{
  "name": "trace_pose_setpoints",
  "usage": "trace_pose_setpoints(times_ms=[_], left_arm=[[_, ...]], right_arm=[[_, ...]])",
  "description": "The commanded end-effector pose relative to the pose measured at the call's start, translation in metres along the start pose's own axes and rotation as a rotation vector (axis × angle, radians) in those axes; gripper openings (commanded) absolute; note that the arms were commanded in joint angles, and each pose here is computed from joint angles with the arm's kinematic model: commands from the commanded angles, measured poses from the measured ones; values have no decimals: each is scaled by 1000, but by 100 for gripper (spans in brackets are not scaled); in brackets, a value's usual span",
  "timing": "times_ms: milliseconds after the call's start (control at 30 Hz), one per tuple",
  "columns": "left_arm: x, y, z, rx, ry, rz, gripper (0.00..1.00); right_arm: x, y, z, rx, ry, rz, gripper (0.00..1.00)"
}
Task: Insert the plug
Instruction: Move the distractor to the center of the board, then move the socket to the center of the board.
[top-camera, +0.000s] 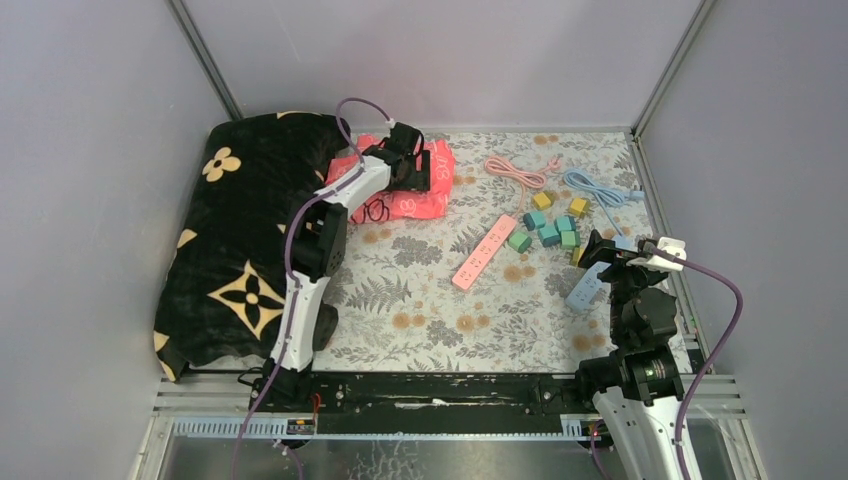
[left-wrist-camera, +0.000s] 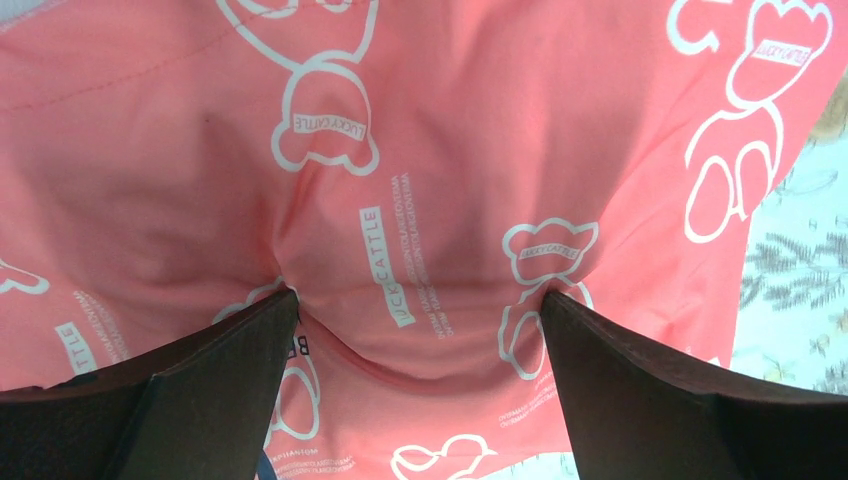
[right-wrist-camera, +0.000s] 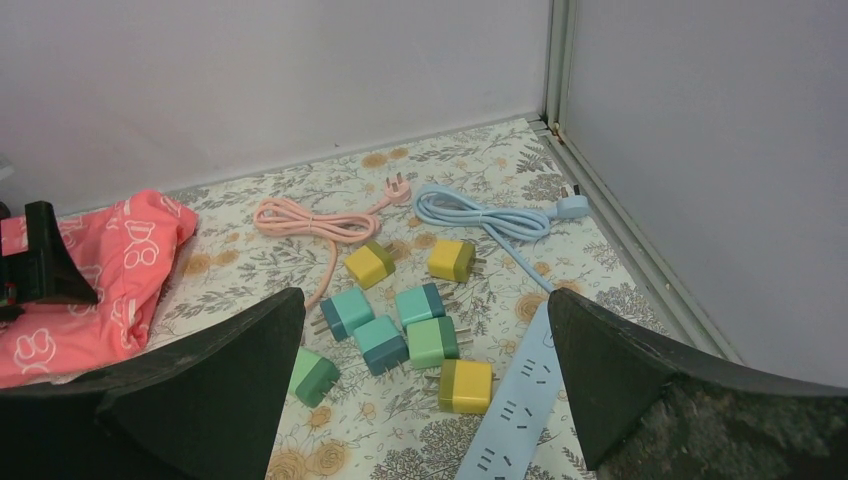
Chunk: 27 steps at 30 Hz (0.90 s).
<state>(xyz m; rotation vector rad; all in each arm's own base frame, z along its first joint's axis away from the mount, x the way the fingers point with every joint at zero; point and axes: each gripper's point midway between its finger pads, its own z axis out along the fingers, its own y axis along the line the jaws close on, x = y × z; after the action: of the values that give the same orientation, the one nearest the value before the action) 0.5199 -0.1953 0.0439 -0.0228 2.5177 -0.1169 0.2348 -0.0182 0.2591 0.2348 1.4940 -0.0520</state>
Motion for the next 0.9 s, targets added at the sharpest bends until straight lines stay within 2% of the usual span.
trace_pose_setpoints(times_ms=[0, 100, 233, 500, 633, 867], left_arm=[[-21, 25, 31, -60, -42, 79, 100], [-35, 25, 31, -36, -66, 84, 100], [-44, 13, 8, 26, -91, 74, 100], [-58, -12, -87, 157, -221, 26, 100], [-36, -34, -123, 207, -235, 40, 100], [32, -84, -161, 313, -191, 125, 100]], right_arm=[[-13, 3, 2, -10, -45, 10, 99], [-12, 3, 2, -10, -41, 9, 99], [-11, 3, 2, -10, -36, 6, 99], [-12, 4, 2, -15, -40, 7, 99], [-14, 3, 1, -13, -45, 8, 99], [-16, 4, -1, -21, -52, 15, 99]])
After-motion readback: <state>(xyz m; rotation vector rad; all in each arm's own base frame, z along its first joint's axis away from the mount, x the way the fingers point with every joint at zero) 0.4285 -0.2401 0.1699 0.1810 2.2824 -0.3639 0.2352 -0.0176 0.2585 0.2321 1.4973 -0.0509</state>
